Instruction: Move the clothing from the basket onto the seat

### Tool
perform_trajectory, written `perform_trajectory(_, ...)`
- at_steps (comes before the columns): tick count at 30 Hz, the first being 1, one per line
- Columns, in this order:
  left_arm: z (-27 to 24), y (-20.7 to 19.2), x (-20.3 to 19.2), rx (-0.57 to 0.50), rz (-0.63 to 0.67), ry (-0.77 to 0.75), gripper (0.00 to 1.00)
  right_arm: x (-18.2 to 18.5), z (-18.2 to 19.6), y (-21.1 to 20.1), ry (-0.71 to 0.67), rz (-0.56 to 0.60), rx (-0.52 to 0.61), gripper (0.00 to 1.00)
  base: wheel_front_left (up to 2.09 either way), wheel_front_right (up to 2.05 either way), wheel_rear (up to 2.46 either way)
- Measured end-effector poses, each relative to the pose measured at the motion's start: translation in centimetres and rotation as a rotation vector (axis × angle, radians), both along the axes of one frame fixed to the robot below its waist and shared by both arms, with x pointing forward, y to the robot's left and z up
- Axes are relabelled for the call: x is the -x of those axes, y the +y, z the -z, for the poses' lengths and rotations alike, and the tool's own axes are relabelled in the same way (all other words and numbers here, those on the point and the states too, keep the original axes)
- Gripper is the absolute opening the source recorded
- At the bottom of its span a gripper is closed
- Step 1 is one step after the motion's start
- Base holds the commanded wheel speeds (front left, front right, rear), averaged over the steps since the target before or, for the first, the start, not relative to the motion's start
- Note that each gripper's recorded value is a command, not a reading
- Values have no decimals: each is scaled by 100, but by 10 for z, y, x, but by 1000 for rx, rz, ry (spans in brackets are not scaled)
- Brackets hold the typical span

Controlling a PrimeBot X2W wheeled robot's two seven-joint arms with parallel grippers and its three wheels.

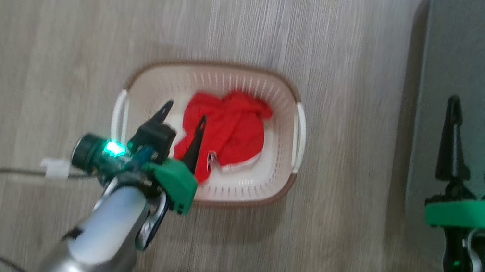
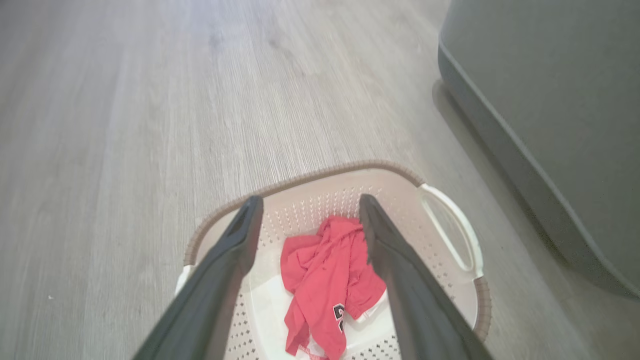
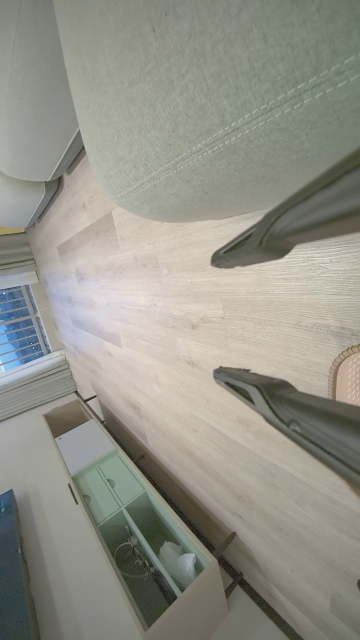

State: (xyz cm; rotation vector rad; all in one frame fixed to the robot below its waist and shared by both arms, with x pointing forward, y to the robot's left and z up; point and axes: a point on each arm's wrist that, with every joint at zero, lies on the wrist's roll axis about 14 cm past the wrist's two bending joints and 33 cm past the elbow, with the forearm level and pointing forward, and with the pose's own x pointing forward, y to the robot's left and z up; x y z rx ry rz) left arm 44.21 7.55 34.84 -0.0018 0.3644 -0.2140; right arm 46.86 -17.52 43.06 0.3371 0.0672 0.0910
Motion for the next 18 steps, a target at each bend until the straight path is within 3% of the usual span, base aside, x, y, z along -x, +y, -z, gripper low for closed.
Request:
perform_trajectory(8, 104, -17, -25, -70, 132, 216, 100, -26, 62, 7, 84, -29, 4, 100, 0, 0, 0)
perform_trajectory(18, 220, -26, -6, -171, 299, 495, 100, -28, 118, 7, 178, -13, -21, 100, 0, 0, 0)
